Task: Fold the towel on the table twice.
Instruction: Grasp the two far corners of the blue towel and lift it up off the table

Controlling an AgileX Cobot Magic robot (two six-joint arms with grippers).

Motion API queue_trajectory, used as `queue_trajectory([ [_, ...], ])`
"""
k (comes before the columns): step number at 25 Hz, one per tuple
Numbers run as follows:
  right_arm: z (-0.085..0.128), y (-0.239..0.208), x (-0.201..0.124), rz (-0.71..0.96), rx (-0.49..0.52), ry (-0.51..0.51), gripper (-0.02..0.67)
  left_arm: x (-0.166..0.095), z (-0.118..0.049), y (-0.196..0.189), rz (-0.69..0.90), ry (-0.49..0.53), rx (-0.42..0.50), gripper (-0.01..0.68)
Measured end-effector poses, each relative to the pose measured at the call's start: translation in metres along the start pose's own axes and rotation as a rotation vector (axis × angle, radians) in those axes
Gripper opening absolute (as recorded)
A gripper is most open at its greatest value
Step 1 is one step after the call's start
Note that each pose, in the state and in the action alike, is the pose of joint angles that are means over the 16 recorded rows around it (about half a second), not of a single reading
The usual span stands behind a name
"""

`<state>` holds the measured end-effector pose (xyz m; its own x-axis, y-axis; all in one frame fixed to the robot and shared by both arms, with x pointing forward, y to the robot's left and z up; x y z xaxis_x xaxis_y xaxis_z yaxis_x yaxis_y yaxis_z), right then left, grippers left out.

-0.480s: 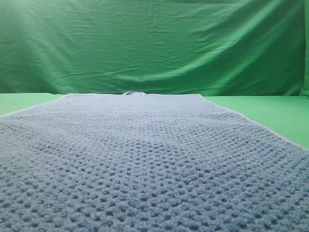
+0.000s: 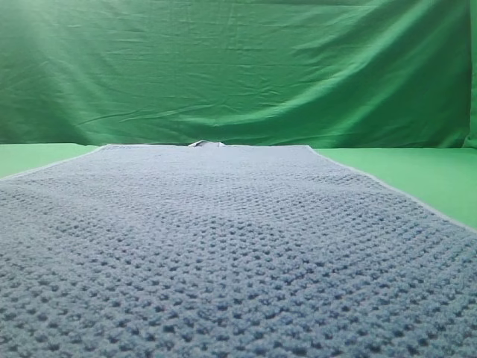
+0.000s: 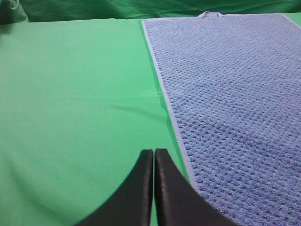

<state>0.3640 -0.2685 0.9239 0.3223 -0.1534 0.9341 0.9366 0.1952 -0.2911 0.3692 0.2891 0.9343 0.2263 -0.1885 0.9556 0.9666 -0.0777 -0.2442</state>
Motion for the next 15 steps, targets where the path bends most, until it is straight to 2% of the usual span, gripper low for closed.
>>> queue_trajectory([
  [15, 0.0004, 0.0000, 0.0003, -0.002, 0.002, 0.006, 0.000, 0.0075, 0.0012, -0.0001, -0.045, -0.029, 0.007, 0.000],
])
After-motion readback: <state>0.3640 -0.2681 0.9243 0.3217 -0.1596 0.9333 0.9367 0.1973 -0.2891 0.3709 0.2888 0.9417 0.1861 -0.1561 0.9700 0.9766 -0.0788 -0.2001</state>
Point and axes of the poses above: a point on each arm's last joint axis where the gripper is mounted, y pointing out along that axis toward the gripper, z along the wrist's bending axis when the last joint is at zero, x = y × z, the point moved 8 cm from there along y, pointing out along that axis toward the gripper, and after that the axes turned 11 degrees about y, right-handed, at the moved point
